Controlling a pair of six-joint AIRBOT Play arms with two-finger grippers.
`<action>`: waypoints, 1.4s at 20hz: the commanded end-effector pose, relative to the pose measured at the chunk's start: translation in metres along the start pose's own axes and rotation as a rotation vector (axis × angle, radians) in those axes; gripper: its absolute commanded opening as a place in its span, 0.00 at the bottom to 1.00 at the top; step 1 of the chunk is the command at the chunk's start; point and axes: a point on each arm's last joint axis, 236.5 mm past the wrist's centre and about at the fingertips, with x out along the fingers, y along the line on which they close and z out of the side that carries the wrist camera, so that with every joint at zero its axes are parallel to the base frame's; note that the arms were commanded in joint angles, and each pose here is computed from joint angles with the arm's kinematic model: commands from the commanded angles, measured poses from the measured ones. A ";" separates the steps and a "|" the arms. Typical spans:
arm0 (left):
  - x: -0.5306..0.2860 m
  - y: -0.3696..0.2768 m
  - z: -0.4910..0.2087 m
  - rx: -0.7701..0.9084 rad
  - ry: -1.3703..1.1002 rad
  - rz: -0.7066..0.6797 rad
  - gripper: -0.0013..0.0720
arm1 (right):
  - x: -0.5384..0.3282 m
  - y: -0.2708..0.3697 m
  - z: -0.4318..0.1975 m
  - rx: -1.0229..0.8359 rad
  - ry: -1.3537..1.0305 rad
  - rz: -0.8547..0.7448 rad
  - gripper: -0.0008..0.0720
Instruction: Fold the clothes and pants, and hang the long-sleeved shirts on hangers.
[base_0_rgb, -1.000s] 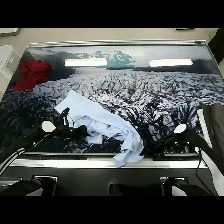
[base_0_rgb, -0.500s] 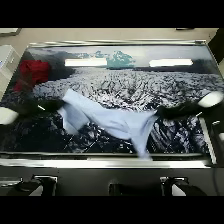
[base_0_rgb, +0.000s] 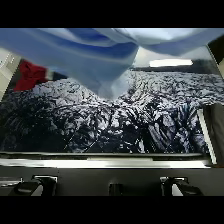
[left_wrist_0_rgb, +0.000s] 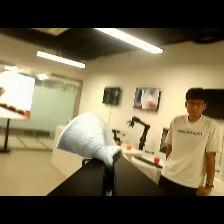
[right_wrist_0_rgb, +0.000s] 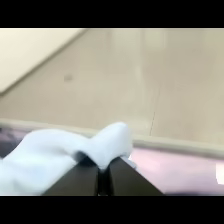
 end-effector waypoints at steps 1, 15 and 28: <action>-0.017 -0.014 0.049 0.113 -0.117 0.006 0.05 | -0.039 0.008 0.015 -0.057 -0.027 -0.056 0.07; -0.019 0.187 -0.460 -0.137 0.975 0.357 0.05 | 0.009 -0.073 -0.546 0.665 1.131 -0.312 0.07; -0.123 0.165 -0.567 -0.363 1.461 0.354 0.05 | -0.034 -0.082 -0.524 0.884 1.413 -0.163 0.90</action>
